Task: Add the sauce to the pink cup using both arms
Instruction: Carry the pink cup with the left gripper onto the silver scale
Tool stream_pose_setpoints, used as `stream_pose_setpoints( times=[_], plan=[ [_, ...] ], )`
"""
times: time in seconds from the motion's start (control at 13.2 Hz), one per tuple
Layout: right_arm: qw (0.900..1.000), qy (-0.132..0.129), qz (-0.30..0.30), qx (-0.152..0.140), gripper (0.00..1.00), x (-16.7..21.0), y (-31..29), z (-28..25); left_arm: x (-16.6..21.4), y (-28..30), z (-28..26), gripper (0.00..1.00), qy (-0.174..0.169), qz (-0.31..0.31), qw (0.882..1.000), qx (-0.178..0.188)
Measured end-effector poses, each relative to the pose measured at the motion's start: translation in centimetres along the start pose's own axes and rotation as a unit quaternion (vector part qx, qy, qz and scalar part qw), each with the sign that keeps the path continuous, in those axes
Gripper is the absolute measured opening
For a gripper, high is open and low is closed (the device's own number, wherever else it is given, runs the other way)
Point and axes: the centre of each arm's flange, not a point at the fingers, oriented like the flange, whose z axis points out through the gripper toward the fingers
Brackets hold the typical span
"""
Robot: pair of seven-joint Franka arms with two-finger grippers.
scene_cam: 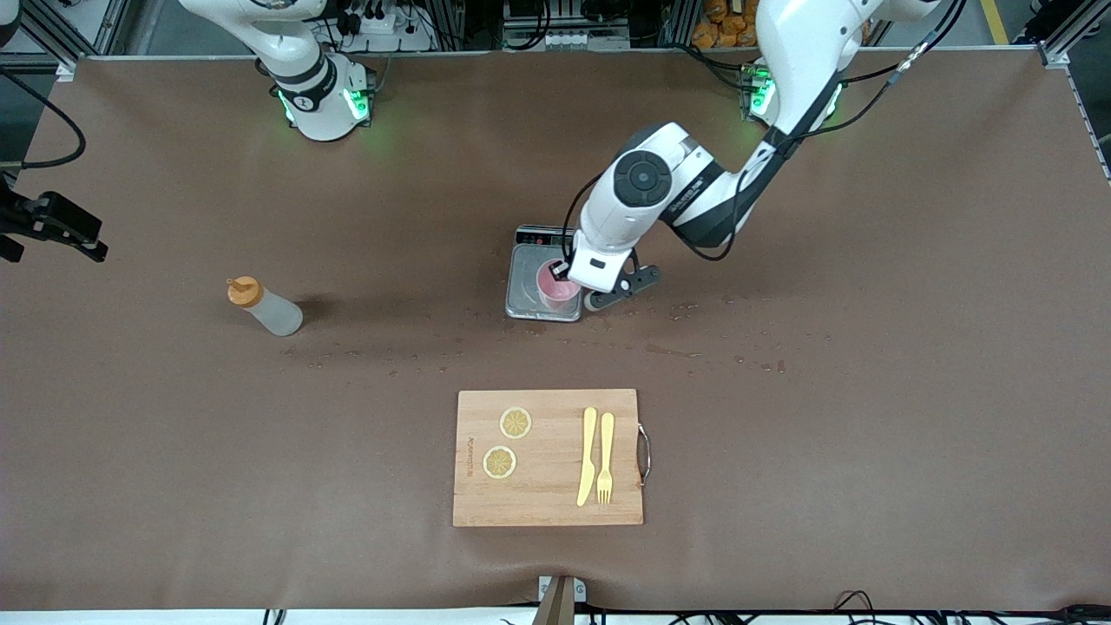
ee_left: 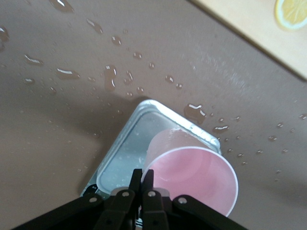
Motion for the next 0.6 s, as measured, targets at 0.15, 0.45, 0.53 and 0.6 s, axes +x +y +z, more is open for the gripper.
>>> stream_pose_setpoints(
  times=[0.15, 0.45, 0.53, 0.6],
  plan=[
    [1.000, -0.015, 0.013, 0.009, 1.00, -0.2, 1.3, 0.6, -1.2, 0.3, 1.1, 0.03, -0.006, 0.007, 1.000, 0.007],
    [0.997, -0.052, 0.041, 0.024, 1.00, -0.8, 3.1, 2.0, -3.1, 0.6, 2.3, 0.03, -0.012, 0.015, 1.000, 0.014],
    [0.996, -0.064, 0.057, 0.039, 1.00, -0.9, 3.7, 2.6, -3.3, 0.6, 2.5, 0.03, -0.012, 0.016, 1.000, 0.016],
    [0.992, -0.078, 0.078, 0.061, 1.00, -1.0, 4.6, 3.5, -3.4, 0.6, 2.6, 0.09, -0.013, 0.015, 1.000, 0.017]
  ],
)
